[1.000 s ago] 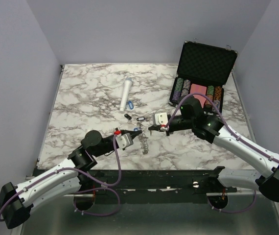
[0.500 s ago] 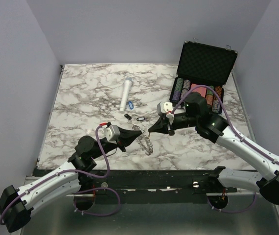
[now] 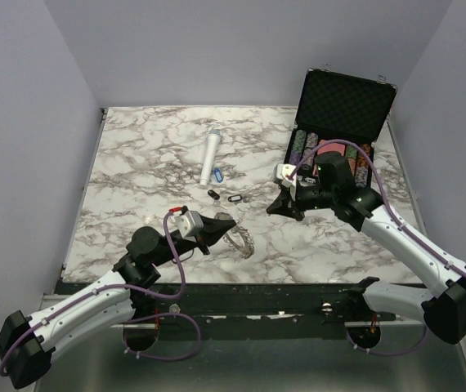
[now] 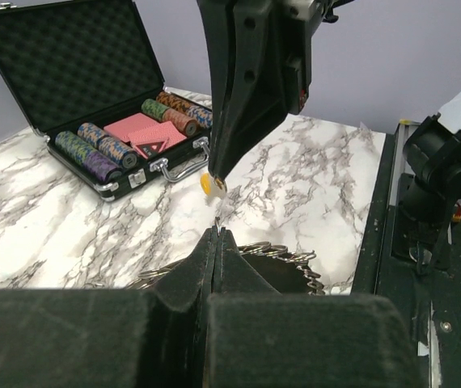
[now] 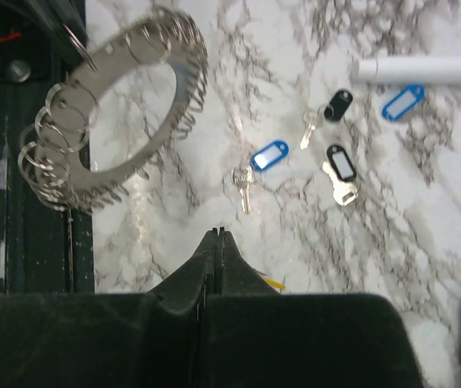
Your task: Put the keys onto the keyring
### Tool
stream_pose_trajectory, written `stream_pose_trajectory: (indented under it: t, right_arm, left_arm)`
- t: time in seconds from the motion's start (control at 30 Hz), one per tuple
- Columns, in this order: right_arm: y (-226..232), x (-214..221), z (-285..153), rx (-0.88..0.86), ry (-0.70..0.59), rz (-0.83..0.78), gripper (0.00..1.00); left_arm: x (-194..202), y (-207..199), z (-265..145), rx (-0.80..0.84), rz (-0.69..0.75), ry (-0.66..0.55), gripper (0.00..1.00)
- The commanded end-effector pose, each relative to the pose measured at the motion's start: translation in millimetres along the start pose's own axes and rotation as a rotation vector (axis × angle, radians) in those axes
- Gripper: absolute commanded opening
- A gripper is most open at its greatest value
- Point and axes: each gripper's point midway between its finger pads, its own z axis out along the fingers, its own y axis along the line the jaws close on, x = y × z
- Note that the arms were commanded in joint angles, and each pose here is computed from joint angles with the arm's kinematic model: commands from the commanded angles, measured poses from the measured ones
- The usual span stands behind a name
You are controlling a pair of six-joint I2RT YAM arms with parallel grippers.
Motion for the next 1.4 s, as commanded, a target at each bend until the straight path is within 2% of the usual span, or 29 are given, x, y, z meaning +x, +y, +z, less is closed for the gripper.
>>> stream_pose_trajectory:
  t: [0.0,0.17,0.4,0.6,0.73,0.93,1.37]
  right_arm:
    - [-7.6,59.8,-11.1,0.046,0.164,0.106,0.0]
    - [-9.2,118.0,-27.5,0.072,0.342,0.163,0.0]
    - [-4.3,174.7,-37.8,0.045,0.535,0.224,0.0]
    - [-29.3,181.5,-17.7,0.014,0.555,0.24,0.0]
    - [-40.3,186.2,2.6,-0.049,0.558,0.306,0.0]
    - [-64.4,182.6,23.7,0.016,0.493,0.353,0.0]
    - [-69.8,189.8,34.7,0.083,0.447,0.42,0.0]
  left_arm:
    - [-8.9,5.6,-4.6,-0.026,0.055,-0.013,0.0]
    - [-12.9,4.7,-9.8,-0.029,0.065,-0.016,0.0]
    - [-18.3,2.6,-14.4,-0.028,0.064,-0.035,0.0]
    - [-21.6,1.3,-17.5,-0.03,0.062,-0.044,0.0]
    - [-21.9,1.6,-19.8,-0.036,0.064,-0.043,0.0]
    - [-21.0,2.9,-23.3,-0.05,0.065,-0.042,0.0]
    - [-14.4,5.0,-20.2,-0.052,0.061,-0.027,0.0]
